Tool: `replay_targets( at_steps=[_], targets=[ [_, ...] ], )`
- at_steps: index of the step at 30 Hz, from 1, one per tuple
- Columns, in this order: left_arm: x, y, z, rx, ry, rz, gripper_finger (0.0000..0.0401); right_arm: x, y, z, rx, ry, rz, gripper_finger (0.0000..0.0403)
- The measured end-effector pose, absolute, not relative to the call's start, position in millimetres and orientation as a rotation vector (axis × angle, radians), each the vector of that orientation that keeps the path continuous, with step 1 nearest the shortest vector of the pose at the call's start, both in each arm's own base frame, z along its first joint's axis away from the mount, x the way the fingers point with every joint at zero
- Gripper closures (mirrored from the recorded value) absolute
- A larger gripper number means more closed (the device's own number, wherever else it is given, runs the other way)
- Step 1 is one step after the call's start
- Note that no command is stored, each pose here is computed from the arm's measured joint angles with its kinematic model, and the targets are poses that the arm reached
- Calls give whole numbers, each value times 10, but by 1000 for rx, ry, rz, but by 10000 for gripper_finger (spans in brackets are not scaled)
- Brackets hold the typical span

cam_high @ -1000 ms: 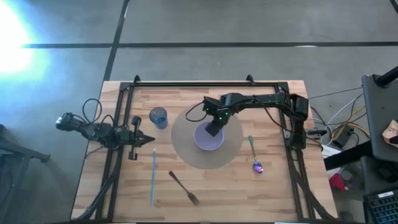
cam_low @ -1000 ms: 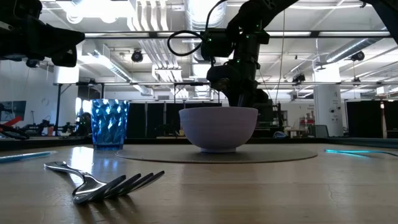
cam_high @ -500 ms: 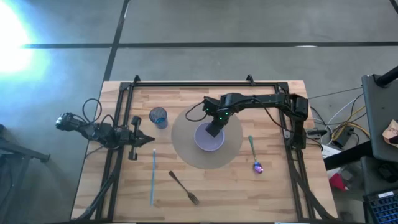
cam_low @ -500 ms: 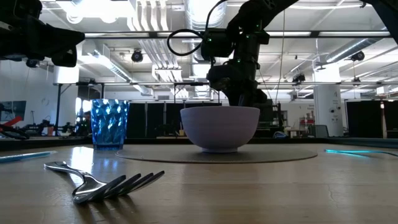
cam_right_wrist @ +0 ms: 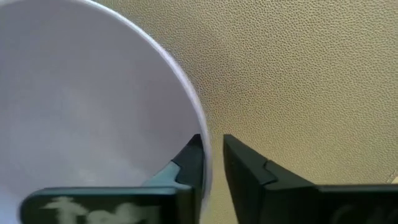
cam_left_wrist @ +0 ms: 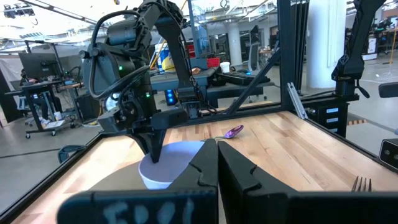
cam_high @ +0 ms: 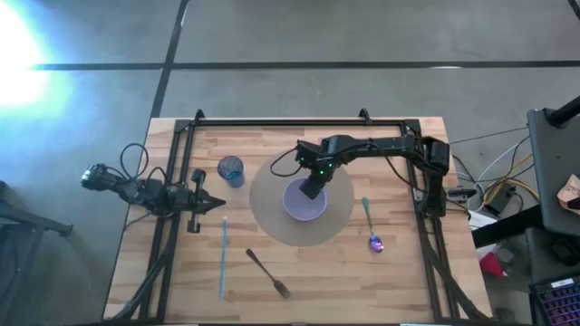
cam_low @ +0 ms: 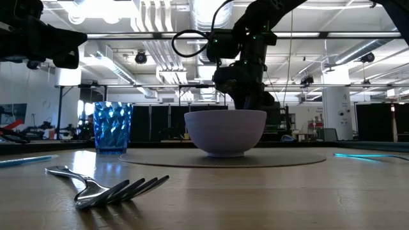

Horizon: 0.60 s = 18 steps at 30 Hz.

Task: Pick & Place Utensil
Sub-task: Put the purple bowl on the gray table mat, then put the blue cup on the gray table mat to the top left of the purple bowl

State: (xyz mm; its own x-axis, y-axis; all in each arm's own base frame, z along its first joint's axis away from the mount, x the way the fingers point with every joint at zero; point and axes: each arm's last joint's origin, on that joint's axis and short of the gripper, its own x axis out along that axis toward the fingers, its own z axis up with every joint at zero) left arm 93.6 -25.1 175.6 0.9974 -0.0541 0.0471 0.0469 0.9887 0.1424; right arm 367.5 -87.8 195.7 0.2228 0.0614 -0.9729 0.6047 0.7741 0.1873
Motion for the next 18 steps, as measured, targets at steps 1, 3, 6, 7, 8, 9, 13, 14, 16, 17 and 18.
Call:
replay_targets(
  at_steps=[1,3,6,7,8,9,13,14,16,17,18],
  targets=[
    [936,-251,1756,142,-51,-51,401,3675,-878,1957,616,1310,-410,330],
    [936,-251,1756,142,-51,-51,401,3676,-875,1957,616,1310,-409,311],
    [936,-251,1756,142,-51,-51,401,3675,-875,1958,616,1310,-409,286],
    [936,-251,1756,142,-51,-51,401,3674,-875,1962,616,1309,-409,279],
    [936,-252,1756,142,-51,-51,401,3672,-874,1968,616,1308,-408,273],
    [936,-251,1756,142,-51,-51,401,3669,-873,1979,615,1305,-407,268],
    [936,-251,1757,142,-51,-51,401,3640,-866,2079,607,1280,-397,252],
    [936,-252,1757,142,-51,-51,401,3630,-864,2116,606,1269,-395,249],
    [936,-252,1757,142,-51,-51,401,3603,-859,2195,604,1249,-390,244],
    [936,-252,1757,142,-51,-51,401,3588,-856,2235,600,1239,-387,243],
    [936,-251,1757,142,-51,-51,401,3573,-853,2279,594,1227,-380,241]
  ],
)
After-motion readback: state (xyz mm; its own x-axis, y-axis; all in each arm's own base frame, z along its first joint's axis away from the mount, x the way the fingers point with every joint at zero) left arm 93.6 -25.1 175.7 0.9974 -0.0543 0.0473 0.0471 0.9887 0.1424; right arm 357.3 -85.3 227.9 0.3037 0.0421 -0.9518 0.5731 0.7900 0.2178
